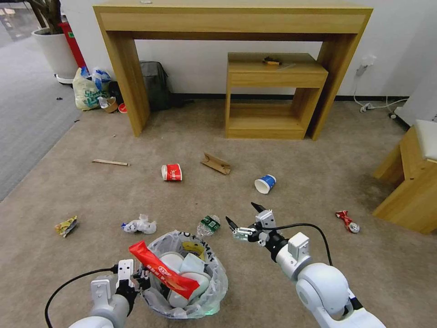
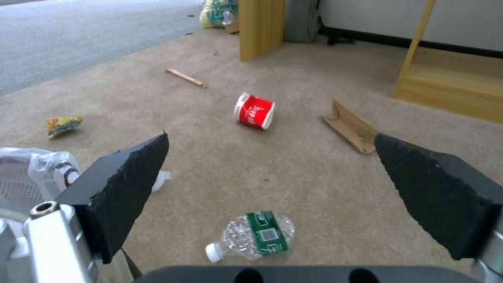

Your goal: Pick up the trash bin and place the garbage on the floor into it.

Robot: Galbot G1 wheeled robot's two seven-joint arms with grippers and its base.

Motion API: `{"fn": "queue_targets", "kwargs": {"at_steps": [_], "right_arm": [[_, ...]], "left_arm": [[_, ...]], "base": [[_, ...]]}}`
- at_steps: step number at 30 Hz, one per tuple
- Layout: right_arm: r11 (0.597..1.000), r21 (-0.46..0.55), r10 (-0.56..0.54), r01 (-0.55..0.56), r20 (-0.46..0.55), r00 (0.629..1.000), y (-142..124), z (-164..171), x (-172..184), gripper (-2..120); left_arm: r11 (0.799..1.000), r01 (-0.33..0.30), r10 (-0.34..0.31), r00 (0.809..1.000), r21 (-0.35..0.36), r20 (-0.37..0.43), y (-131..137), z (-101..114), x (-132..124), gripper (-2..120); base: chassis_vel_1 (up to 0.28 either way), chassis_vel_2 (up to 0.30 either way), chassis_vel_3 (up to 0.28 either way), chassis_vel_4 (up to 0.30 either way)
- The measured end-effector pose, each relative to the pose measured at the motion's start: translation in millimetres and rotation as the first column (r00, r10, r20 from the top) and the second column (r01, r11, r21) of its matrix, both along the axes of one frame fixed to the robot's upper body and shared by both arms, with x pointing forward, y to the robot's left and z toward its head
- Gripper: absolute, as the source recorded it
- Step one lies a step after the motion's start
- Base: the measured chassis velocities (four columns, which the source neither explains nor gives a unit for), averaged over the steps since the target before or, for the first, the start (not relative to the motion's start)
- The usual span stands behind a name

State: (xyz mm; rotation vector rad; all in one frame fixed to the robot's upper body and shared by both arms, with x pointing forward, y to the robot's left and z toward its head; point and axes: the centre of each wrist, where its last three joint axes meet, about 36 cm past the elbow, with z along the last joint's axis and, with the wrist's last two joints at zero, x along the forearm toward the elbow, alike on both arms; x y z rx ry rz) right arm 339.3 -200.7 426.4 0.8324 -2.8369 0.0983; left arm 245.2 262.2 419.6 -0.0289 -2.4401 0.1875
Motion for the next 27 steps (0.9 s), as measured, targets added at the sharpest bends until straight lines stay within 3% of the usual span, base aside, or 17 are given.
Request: {"fn": "queue_targets", "kwargs": {"at_steps": [27], "right_arm": [[1.000,-0.005,0.006,-0.006,0.005,1.000,1.9,3.0,-6.9,100]], "left_arm": [[1.000,0.001,-0.001,1.000,0.006,0.002,-3.0,2.8,-8.7,0]], "base": [[0.117,0.122,-0.117,-0.116]]}}
